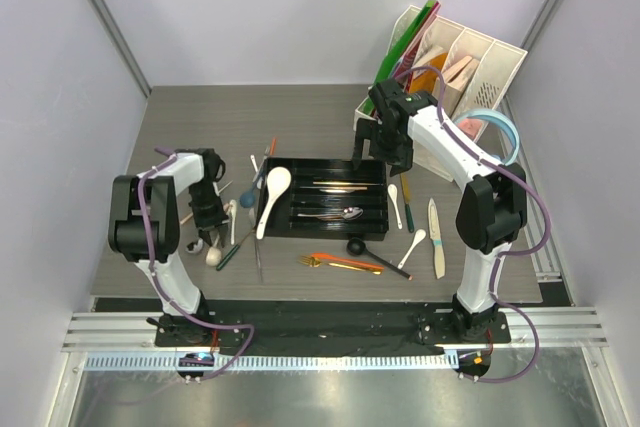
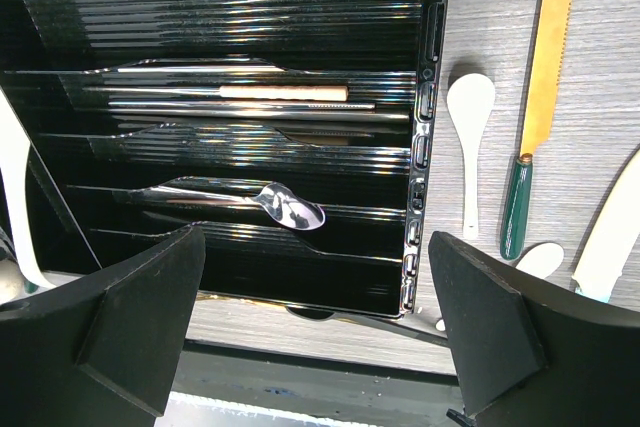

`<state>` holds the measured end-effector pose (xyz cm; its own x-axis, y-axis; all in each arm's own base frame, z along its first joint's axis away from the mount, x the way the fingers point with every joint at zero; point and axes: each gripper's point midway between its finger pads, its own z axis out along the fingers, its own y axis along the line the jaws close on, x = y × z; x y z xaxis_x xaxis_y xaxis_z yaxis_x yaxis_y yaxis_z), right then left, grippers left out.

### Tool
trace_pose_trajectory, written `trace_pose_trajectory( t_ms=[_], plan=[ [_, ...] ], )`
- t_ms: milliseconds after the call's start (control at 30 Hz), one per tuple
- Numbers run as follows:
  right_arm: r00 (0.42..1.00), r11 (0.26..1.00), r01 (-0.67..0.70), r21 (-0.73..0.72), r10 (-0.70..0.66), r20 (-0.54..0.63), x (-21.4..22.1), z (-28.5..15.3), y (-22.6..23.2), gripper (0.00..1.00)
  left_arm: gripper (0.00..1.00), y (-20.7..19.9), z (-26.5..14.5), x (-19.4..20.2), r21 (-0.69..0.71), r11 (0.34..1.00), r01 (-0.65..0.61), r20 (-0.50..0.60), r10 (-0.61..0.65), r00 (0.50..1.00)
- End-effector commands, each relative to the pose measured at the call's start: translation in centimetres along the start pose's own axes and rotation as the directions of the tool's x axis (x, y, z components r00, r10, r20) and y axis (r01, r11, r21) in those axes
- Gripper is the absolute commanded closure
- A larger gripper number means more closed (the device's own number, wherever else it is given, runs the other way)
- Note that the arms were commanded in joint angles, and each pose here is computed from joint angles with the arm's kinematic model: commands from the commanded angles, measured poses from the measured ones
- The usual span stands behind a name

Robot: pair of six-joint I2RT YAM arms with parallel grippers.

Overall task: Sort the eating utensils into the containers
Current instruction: Pick up the spoon from the center of the board.

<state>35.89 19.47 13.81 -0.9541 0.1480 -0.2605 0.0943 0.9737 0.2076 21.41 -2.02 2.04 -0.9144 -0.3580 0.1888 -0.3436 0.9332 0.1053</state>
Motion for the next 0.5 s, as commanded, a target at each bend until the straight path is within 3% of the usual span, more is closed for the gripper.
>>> trace_pose_trajectory(
  t_ms=[0,100,133,167,467],
  plan=[
    [1.000,1.000,0.001,-0.029,0.000,0.014,-0.4,-1.2,0.6,0.00,0.79,-0.2,0.2,0.1,0.015,1.000,-0.016,-0.009,0.016,1.000],
    [1.000,1.000,0.007,-0.031,-0.006,0.008,-0.3,-1.1,0.7,0.00,0.81,-0.2,0.0,0.1,0.017,1.000,-0.016,-0.005,0.016,1.000],
    [1.000,0.999,0.008,-0.033,-0.008,0.009,-0.4,-1.1,0.7,0.00,0.96,-0.2,-0.1,0.1,0.017,1.000,-0.016,-0.005,0.016,1.000],
    [1.000,0.999,0.010,-0.034,-0.009,0.005,-0.3,-1.0,0.7,0.00,1.00,-0.2,-0.2,0.2,0.018,1.000,-0.012,-0.007,0.012,1.000],
    [1.000,0.999,0.014,-0.039,-0.015,-0.018,-0.3,-0.5,0.9,0.00,1.00,-0.8,-1.6,0.4,0.063,0.998,0.006,0.013,-0.007,1.000]
  ],
)
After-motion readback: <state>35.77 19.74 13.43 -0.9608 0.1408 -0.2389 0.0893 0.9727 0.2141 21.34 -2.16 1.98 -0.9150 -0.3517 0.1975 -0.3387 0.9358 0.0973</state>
